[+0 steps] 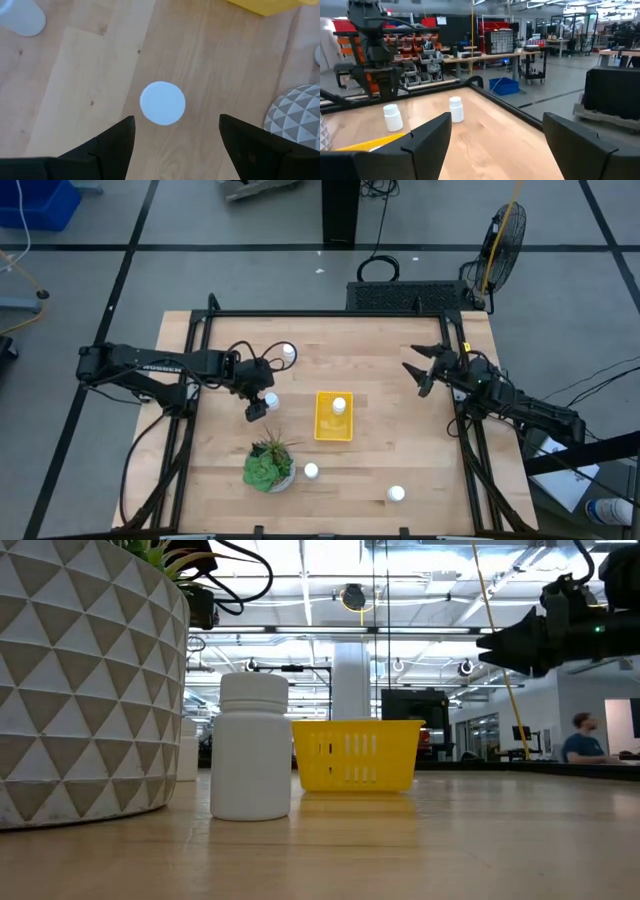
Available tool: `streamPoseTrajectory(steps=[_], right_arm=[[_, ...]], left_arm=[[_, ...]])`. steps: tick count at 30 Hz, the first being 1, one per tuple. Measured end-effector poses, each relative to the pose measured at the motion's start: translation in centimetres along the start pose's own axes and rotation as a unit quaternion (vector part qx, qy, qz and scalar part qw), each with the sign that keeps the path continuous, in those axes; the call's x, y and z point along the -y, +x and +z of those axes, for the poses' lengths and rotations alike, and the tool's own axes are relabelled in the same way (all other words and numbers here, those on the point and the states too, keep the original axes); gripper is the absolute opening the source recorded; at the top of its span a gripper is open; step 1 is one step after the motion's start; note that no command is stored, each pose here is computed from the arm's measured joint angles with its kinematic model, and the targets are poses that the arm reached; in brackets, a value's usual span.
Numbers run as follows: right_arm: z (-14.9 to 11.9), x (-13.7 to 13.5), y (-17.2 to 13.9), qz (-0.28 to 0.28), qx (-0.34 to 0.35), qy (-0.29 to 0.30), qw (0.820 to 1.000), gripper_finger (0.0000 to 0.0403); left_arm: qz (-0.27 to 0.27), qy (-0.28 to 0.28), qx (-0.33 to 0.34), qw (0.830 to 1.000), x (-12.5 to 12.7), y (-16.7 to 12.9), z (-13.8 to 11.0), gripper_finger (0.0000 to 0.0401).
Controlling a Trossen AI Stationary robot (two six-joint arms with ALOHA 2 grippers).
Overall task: Pick and place pill bottles into a basket
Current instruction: Put the white pill bottle into the yellow bin
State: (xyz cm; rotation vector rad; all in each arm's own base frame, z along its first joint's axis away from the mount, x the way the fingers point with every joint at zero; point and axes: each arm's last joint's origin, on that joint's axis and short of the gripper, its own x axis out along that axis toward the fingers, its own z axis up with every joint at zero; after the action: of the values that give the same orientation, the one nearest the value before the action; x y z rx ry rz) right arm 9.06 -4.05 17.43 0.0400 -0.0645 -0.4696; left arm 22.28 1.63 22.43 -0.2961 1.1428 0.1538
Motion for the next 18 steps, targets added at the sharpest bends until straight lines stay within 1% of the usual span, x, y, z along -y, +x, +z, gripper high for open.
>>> streamPoseTrajectory(steps=[2, 6, 10, 14, 18], right_arm=[[0.18, -0.07, -0.01, 0.011, 0.009, 0.005, 1.000, 0.0302], [0.29, -0.09, -0.01, 0.014, 0.014, 0.010, 1.000, 0.0302], [0.30, -0.09, -0.01, 0.014, 0.015, 0.010, 1.000, 0.0302], [0.30, -0.09, -0.01, 0.014, 0.015, 0.010, 1.000, 0.0302], [0.29, -0.09, -0.01, 0.014, 0.015, 0.014, 1.000, 0.0302]], left_arm=[[-0.009, 0.000, -0.002, 1.000, 0.05, 0.00, -0.02, 0.0294], [-0.005, 0.000, -0.001, 1.000, 0.03, 0.01, 0.00, 0.0294], [-0.007, 0.002, 0.020, 1.000, 0.10, 0.00, 0.38, 0.0294], [0.013, 0.011, 0.030, 0.999, -0.08, -0.01, 0.53, 0.0294], [0.019, 0.004, 0.023, 1.000, -0.49, -0.03, 0.46, 0.0294]])
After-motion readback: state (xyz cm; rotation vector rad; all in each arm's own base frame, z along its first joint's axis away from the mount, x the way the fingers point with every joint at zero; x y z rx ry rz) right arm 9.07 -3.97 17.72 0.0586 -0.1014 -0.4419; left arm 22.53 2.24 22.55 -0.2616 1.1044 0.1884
